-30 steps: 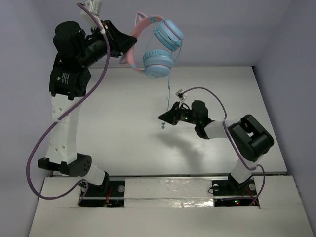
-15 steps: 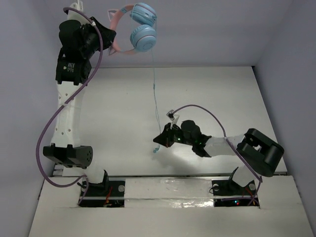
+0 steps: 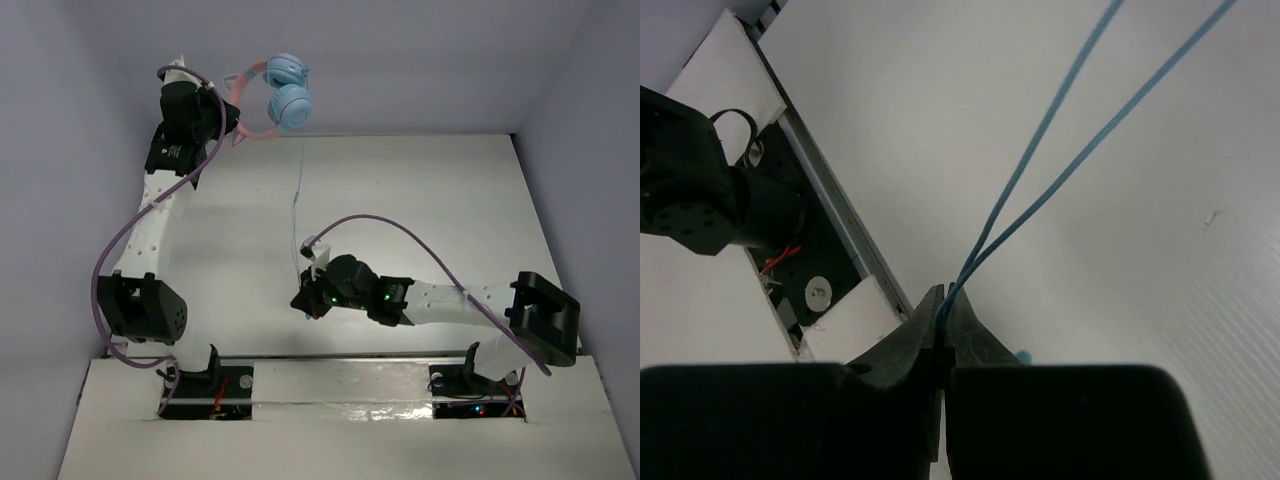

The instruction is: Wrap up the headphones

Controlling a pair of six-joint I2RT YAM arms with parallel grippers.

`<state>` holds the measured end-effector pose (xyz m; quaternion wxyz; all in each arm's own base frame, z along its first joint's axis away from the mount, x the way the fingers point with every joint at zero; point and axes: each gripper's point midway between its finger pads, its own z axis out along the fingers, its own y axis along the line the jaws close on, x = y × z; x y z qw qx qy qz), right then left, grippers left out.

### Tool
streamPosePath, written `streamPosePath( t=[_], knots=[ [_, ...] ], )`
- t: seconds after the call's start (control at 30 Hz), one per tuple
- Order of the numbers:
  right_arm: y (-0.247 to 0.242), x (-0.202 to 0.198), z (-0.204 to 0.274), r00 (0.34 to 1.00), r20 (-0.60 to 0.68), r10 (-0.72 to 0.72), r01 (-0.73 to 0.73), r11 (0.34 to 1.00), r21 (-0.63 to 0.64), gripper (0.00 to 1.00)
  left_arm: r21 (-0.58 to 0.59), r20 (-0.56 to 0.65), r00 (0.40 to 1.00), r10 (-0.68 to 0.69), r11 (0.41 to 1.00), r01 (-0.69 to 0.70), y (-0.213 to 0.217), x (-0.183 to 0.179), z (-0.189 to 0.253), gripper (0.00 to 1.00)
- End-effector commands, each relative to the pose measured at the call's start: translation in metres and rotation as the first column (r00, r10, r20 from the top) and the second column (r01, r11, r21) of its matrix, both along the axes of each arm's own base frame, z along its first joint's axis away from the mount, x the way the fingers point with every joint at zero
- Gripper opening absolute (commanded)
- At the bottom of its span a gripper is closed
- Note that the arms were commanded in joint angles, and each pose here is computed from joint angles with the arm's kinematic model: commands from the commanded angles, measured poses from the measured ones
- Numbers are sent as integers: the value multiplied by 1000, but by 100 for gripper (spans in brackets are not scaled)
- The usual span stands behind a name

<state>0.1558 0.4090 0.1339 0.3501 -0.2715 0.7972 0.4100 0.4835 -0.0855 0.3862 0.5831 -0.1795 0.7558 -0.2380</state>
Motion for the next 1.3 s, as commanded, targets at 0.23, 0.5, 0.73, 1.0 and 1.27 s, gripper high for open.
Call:
streamPosePath(
  t=[0.23, 0.5, 0.73, 1.0, 1.27],
  knots=[
    [-8, -13, 80, 988, 154, 24, 4, 984, -181, 0, -7, 89, 995, 42, 999, -42, -28, -19, -33, 0],
    [-23, -16, 148, 973, 223, 59, -5, 972, -235, 0, 85, 24, 999, 22, 996, -24, -62, -36, -100, 0],
    [-49, 8, 200, 931, 365, -13, 117, 957, -267, 0, 126, -29, 998, -47, 991, 50, -84, -54, -145, 0],
    [-55, 30, 245, 868, 491, -77, 217, 947, -235, 0, 135, -55, 990, -132, 981, 139, -109, -80, -170, 0],
    [-79, 76, 270, 772, 606, -193, 379, 905, -194, 0, 118, -69, 969, -236, 963, 242, -125, -107, -184, 0]
  ],
)
